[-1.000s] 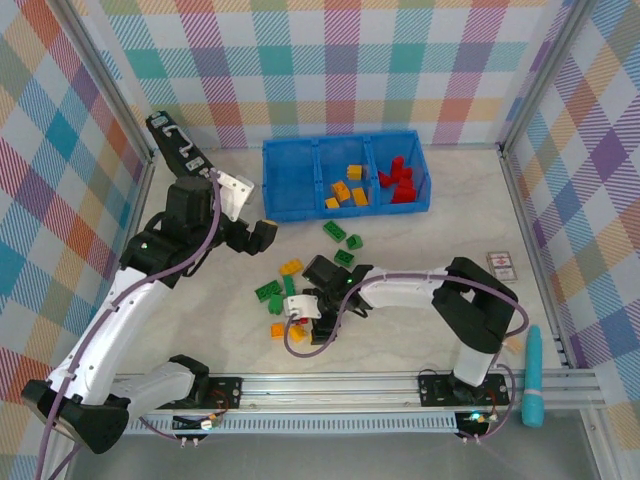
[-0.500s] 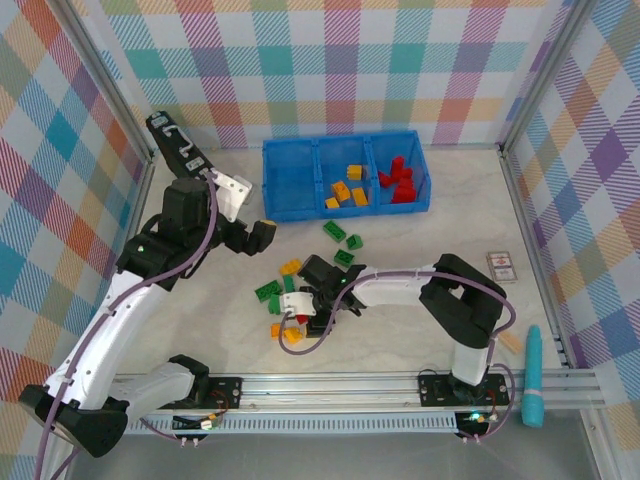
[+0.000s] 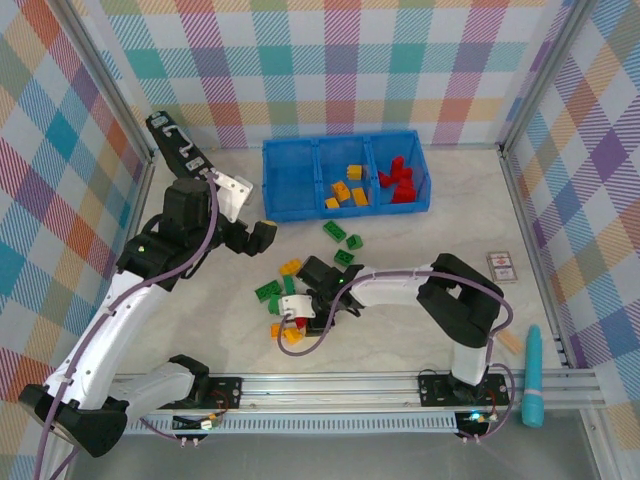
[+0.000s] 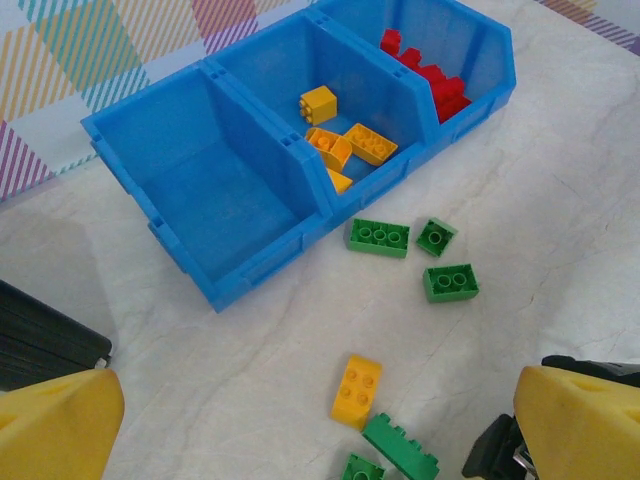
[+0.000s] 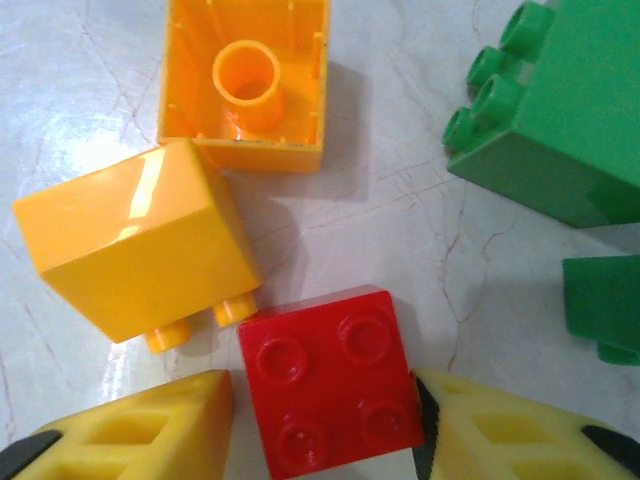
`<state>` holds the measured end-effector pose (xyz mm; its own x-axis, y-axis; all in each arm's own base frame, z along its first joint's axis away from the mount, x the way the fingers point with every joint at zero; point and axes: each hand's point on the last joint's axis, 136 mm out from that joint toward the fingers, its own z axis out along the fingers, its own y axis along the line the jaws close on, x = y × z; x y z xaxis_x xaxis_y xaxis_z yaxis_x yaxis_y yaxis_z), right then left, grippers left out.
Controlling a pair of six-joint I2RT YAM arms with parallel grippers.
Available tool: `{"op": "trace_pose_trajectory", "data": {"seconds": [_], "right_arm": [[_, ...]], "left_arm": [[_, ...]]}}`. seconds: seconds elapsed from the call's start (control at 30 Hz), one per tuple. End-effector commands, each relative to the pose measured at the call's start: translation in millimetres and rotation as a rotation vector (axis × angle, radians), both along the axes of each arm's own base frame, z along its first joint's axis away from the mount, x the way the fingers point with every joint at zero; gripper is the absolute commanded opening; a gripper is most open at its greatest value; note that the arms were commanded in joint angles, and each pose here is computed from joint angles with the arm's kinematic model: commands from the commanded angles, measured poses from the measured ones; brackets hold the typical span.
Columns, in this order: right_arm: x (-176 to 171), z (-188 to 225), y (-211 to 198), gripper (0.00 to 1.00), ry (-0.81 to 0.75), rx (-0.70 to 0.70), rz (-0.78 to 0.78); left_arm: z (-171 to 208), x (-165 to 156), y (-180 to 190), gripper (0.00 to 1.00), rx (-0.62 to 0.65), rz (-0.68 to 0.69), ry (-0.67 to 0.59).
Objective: Sort the legos into containers by color
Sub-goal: Pick up the lego from the bottom-center of the table, then place the lego in the container.
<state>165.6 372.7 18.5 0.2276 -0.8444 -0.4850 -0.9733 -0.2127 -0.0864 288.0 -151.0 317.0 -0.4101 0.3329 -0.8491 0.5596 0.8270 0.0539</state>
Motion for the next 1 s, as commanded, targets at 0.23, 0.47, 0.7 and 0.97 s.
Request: {"op": "trace_pose_trajectory", "data": {"seconds": [0.23,0.47,0.7,0.97], "right_arm": [[14,16,7,0.3,-0.018,0.088,-0.063],[46,45,-28,0.29,-0.079,0.102,-0.19],[111,108,-92,0.29,-0.151,0.237,-0.47],[200,180,-183,0.31,-0.302,0.459,-0.846]], "left_arm": [[4,-8,-4,1.0,-0.003,-0.034,-0.011],[7,-10,-4,1.0,-0.007,-0.037,-0.019],[6,-10,-4,1.0,-0.005,-0.037,-0.02],[5,-10,-5,1.0,-0.008,-0.043,-0.021]]}}
